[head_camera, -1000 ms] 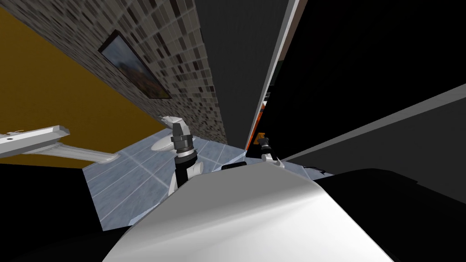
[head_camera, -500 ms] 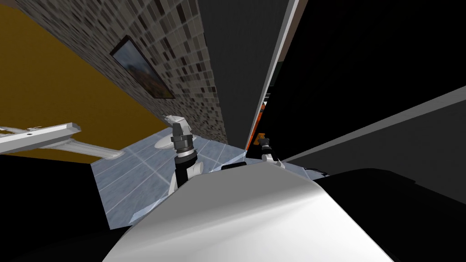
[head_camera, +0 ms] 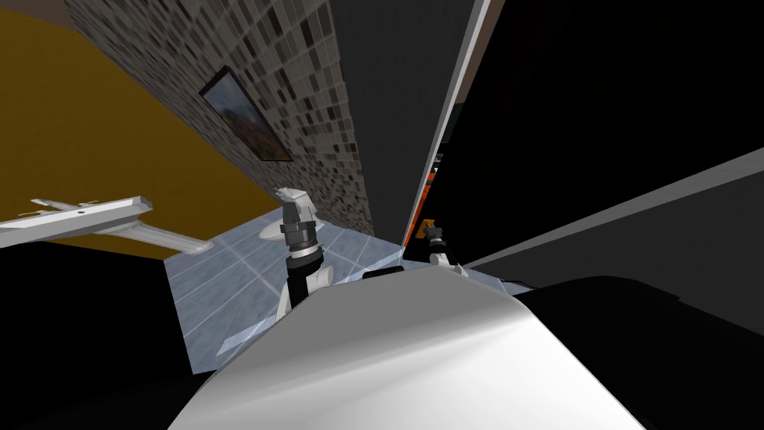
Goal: Pull the door open
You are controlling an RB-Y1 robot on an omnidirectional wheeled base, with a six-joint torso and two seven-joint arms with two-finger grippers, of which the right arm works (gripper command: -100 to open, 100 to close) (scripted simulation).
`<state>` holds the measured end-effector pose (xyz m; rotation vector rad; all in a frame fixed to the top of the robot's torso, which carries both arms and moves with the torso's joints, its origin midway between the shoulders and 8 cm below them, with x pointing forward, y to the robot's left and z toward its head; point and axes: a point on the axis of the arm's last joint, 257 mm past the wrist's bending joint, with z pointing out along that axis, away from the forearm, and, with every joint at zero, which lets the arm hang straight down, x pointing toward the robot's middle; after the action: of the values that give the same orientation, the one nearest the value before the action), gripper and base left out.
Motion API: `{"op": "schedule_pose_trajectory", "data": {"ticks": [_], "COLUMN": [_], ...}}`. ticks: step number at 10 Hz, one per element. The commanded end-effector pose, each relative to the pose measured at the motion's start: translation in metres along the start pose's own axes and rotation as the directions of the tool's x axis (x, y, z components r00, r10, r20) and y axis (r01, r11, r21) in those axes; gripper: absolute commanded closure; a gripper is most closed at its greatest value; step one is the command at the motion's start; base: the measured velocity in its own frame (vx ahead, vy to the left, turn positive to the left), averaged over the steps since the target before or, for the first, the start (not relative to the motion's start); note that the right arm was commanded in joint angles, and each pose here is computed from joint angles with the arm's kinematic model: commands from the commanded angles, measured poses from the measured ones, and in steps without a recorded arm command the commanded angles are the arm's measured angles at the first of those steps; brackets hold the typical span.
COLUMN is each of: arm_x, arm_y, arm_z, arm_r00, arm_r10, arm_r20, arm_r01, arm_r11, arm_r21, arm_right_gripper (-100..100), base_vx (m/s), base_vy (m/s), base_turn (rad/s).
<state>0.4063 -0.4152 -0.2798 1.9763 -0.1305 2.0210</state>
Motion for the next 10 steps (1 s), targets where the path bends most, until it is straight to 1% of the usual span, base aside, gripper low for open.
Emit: {"op": "schedule_pose_trajectory", "data": {"ticks": [1, 5, 6, 8, 10], "arm_x": [-0.015, -0.016, -0.002, -0.002, -0.005], "arm_y": [-0.002, 0.000, 0.004, 0.005, 0.006], "arm_z": [-0.0082, -0.0108, -0.0017, -0.0040, -0.0074], "arm_r00": [0.998, 0.988, 0.991, 0.990, 0.990], "arm_r10": [0.057, 0.150, 0.133, 0.140, 0.142], "arm_r20": [0.038, 0.044, 0.005, 0.003, 0.010], "arm_r01": [-0.057, -0.150, -0.133, -0.140, -0.142], "arm_r11": [0.998, 0.989, 0.991, 0.990, 0.990], "arm_r21": [0.000, -0.011, -0.010, 0.002, 0.014], "arm_right_gripper": [100, 100, 100, 100, 100], "base_vx": [-0.029, -0.022, -0.012, -0.148, -0.203], "base_vy": [-0.018, -0.018, -0.001, 0.030, -0.016], "base_turn": [0.046, 0.037, 0.003, 0.148, 0.118]}}
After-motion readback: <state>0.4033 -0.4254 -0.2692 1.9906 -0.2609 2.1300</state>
